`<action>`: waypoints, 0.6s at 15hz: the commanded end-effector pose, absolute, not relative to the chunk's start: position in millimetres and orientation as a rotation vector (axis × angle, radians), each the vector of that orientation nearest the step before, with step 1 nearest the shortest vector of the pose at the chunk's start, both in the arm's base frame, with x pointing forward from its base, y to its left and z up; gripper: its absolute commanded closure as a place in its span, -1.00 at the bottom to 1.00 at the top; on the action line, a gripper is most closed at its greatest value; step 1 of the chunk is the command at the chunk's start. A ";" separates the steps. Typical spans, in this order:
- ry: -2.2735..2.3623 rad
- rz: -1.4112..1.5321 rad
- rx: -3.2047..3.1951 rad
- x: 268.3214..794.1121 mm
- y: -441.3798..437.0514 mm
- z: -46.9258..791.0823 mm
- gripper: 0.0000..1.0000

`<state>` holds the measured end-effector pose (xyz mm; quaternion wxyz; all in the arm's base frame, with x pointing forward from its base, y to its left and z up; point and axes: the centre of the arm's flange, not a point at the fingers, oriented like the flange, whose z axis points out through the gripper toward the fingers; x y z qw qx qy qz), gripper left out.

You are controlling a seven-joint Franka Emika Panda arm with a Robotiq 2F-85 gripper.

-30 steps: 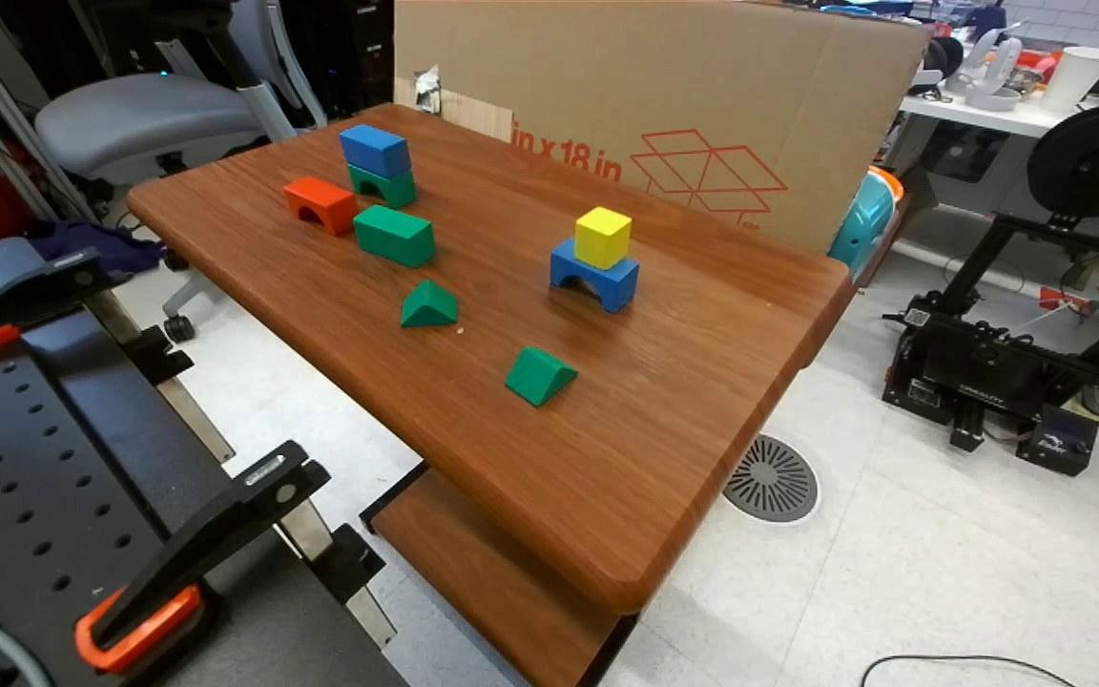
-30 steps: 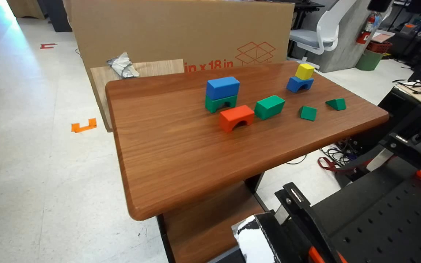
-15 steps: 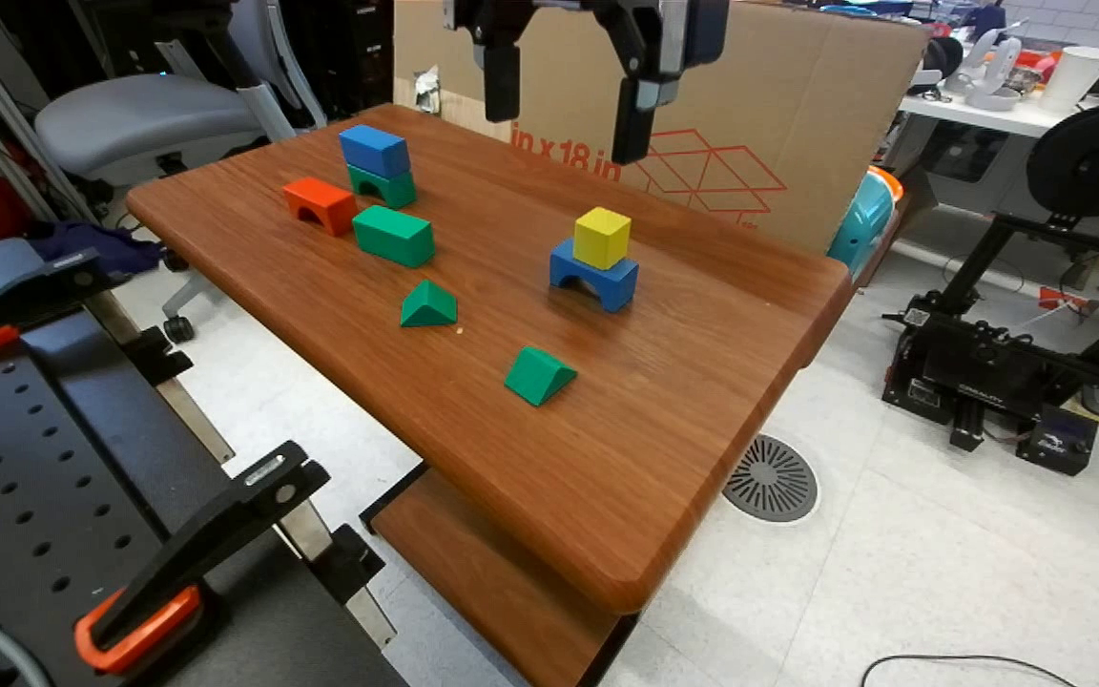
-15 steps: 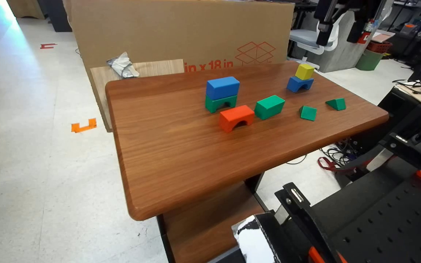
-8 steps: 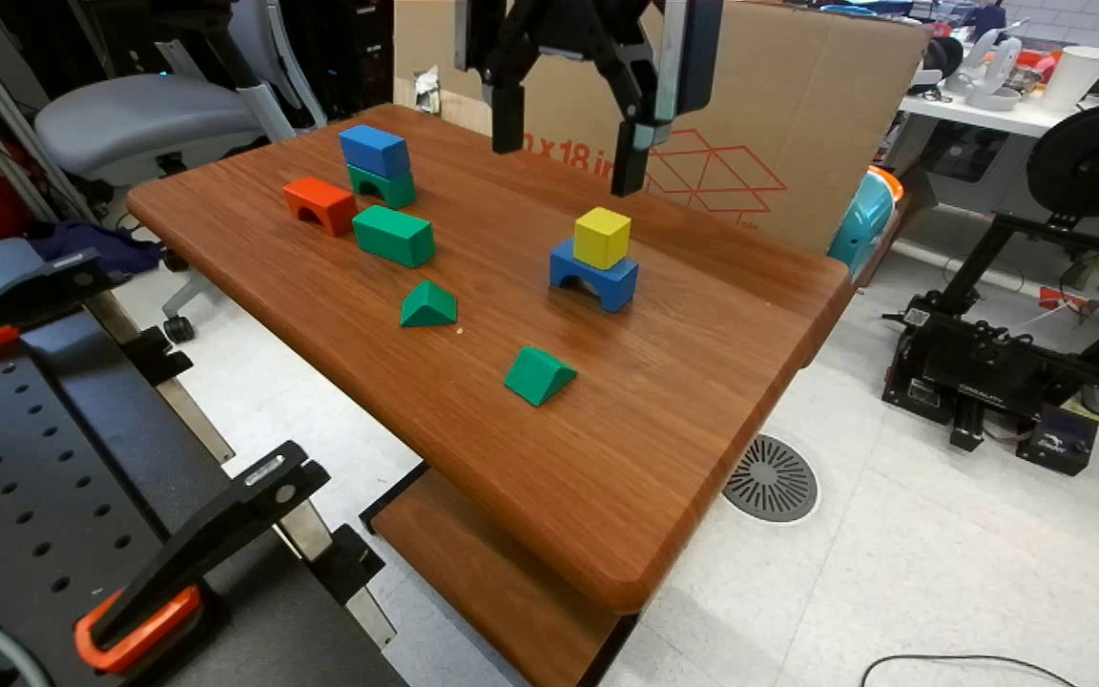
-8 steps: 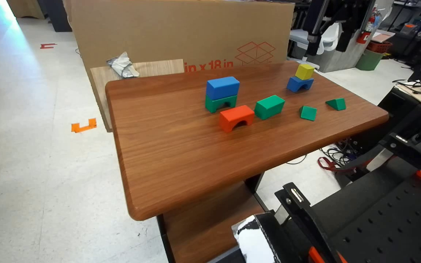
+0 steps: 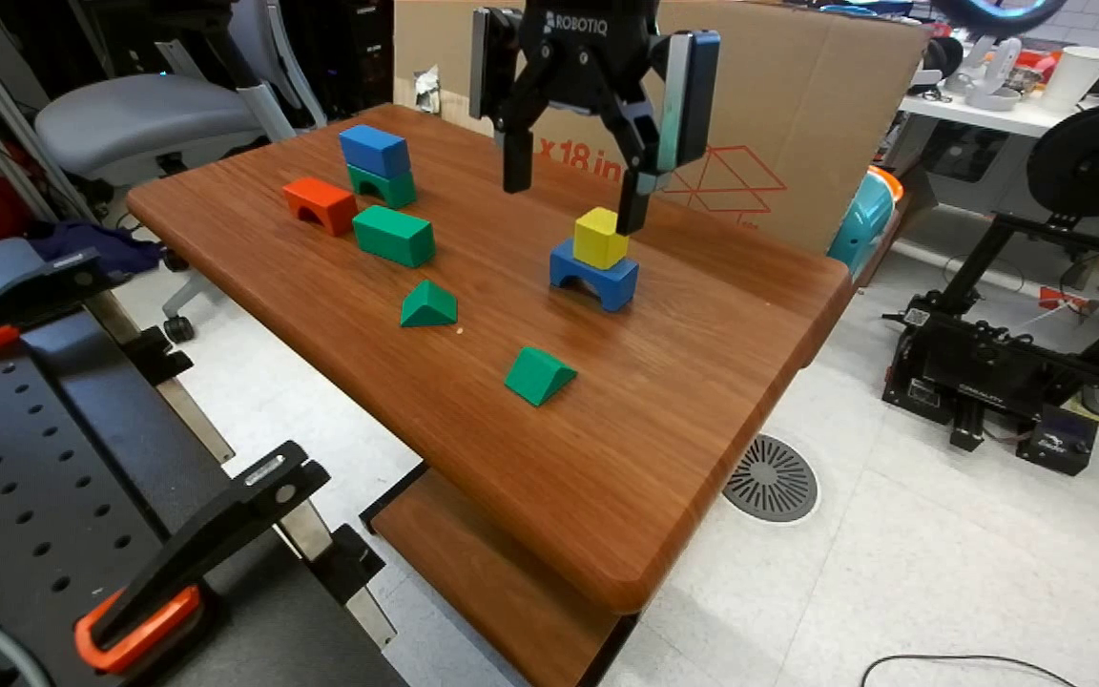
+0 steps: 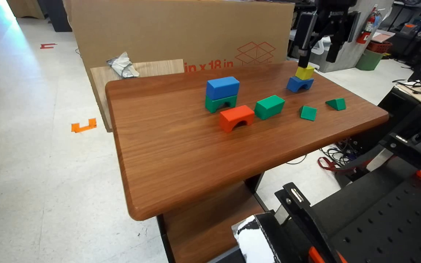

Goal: Move the yellow block to the blue block to the left

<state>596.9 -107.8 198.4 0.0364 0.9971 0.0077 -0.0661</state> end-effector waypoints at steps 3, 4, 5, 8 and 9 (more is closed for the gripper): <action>0.033 -0.209 3.060 624.2 -113.6 183.2 -1.00; 0.031 -0.206 3.057 627.4 -115.0 182.0 -1.00; 0.029 -0.204 3.055 630.4 -116.5 181.0 -1.00; 0.029 -0.203 3.049 636.8 -120.1 177.7 -0.47; 0.031 -0.201 3.044 638.3 -120.9 176.7 -0.31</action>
